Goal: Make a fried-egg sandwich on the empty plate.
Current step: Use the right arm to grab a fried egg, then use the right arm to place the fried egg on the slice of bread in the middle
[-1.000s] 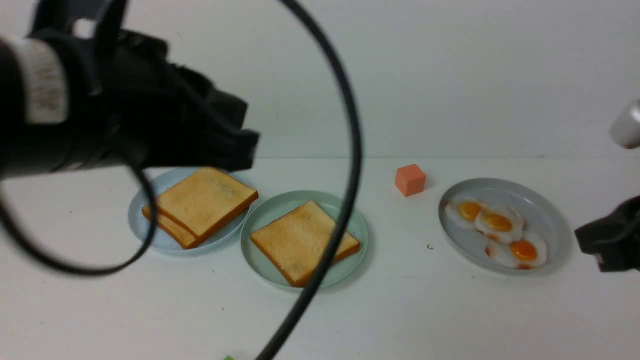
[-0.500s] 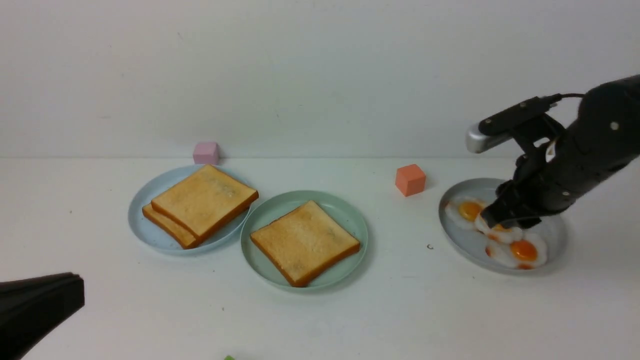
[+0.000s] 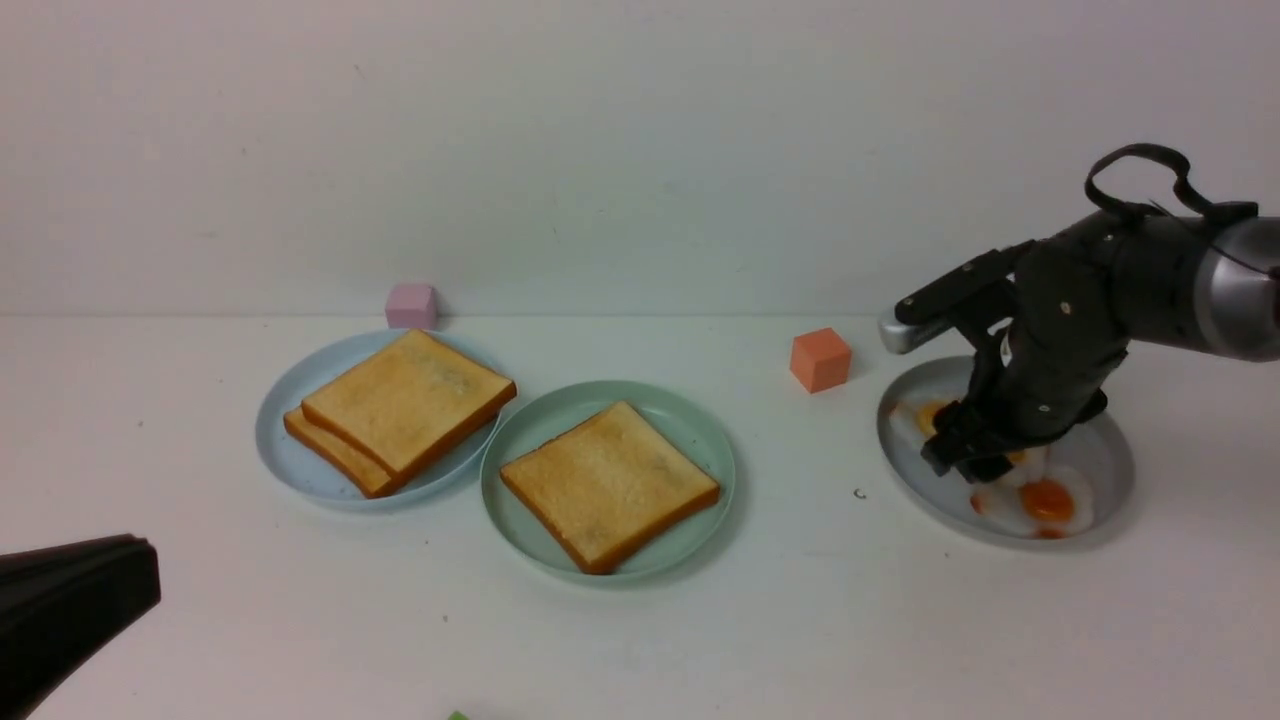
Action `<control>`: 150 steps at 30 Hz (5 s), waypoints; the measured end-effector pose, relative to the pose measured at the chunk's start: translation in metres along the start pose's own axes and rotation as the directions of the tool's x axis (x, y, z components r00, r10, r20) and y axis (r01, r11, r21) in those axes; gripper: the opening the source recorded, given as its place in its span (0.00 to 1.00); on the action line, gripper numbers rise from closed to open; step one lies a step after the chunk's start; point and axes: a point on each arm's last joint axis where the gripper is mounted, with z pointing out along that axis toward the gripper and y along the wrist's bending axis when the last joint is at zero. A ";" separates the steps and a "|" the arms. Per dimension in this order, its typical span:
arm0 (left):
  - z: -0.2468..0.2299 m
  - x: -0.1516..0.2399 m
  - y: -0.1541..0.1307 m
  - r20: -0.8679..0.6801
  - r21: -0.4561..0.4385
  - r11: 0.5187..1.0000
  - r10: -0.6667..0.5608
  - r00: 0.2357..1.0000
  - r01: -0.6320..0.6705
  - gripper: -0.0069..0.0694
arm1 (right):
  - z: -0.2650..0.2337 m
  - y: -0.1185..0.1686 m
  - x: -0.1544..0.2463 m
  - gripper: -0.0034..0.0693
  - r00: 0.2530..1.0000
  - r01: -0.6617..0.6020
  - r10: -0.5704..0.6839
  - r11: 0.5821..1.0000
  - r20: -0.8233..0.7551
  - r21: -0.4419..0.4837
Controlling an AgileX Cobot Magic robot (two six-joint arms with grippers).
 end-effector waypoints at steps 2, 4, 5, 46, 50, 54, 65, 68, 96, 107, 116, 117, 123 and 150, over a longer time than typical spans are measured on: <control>0.000 0.000 0.000 0.000 0.000 1.000 0.000 1.000 0.000 0.07 | 0.002 -0.001 -0.001 0.76 1.000 -0.005 0.005 1.000 0.008 0.016; 0.000 0.000 0.000 0.000 0.000 1.000 0.000 1.000 0.000 0.07 | 0.004 -0.001 -0.001 0.76 1.000 -0.011 0.010 1.000 0.009 0.019; 0.000 0.000 0.000 0.000 0.000 1.000 0.000 1.000 0.000 0.07 | 0.005 -0.001 -0.001 0.76 1.000 -0.011 0.011 1.000 0.007 0.018; 0.000 0.000 0.000 -0.001 0.004 1.000 -0.008 1.000 0.008 0.07 | 0.025 0.003 0.003 0.60 0.999 0.018 -0.016 0.999 -0.052 0.029; 0.000 0.000 0.000 -0.001 0.005 1.000 -0.009 1.000 0.009 0.07 | 0.013 -0.001 0.002 0.39 0.999 0.014 -0.012 0.999 -0.049 0.040; 0.000 0.000 0.000 -0.001 0.005 1.000 -0.009 1.000 0.009 0.07 | 0.001 -0.006 0.000 0.15 0.999 0.028 -0.026 0.998 -0.025 0.064; 0.000 0.000 0.000 -0.001 0.005 1.000 -0.009 1.000 0.009 0.07 | -0.008 -0.009 0.000 0.15 0.999 0.029 -0.027 0.996 -0.027 0.078; 0.000 0.000 0.000 -0.001 0.005 1.000 -0.009 1.000 0.009 0.07 | -0.023 -0.012 0.001 0.15 1.000 0.010 -0.007 0.997 -0.030 0.081; -0.001 -0.007 0.010 0.084 -0.103 0.989 -0.096 0.992 0.104 0.07 | -0.138 0.179 -0.062 0.15 0.949 0.238 -0.197 0.959 0.247 -0.152; -0.001 -0.008 0.011 0.096 -0.111 0.987 -0.103 0.990 0.114 0.07 | -0.091 0.198 -0.089 0.15 0.943 0.270 -0.242 0.958 0.228 -0.101; -0.001 -0.007 0.011 0.095 -0.112 0.987 -0.103 0.990 0.114 0.08 | -0.076 0.202 -0.093 0.15 0.936 0.297 -0.279 0.953 0.217 -0.056; -0.001 -0.007 0.011 0.095 -0.112 0.987 -0.103 0.990 0.114 0.08 | -0.074 0.202 -0.093 0.15 0.936 0.298 -0.280 0.953 0.214 -0.057; -0.001 -0.007 0.011 0.095 -0.112 0.987 -0.103 0.990 0.114 0.08 | -0.066 0.207 -0.093 0.15 0.936 0.303 -0.285 0.951 0.207 -0.063; -0.001 -0.004 0.011 0.066 -0.111 0.983 -0.141 0.988 0.147 0.10 | -0.104 0.210 -0.091 0.81 0.977 0.122 -0.064 0.950 0.202 -0.288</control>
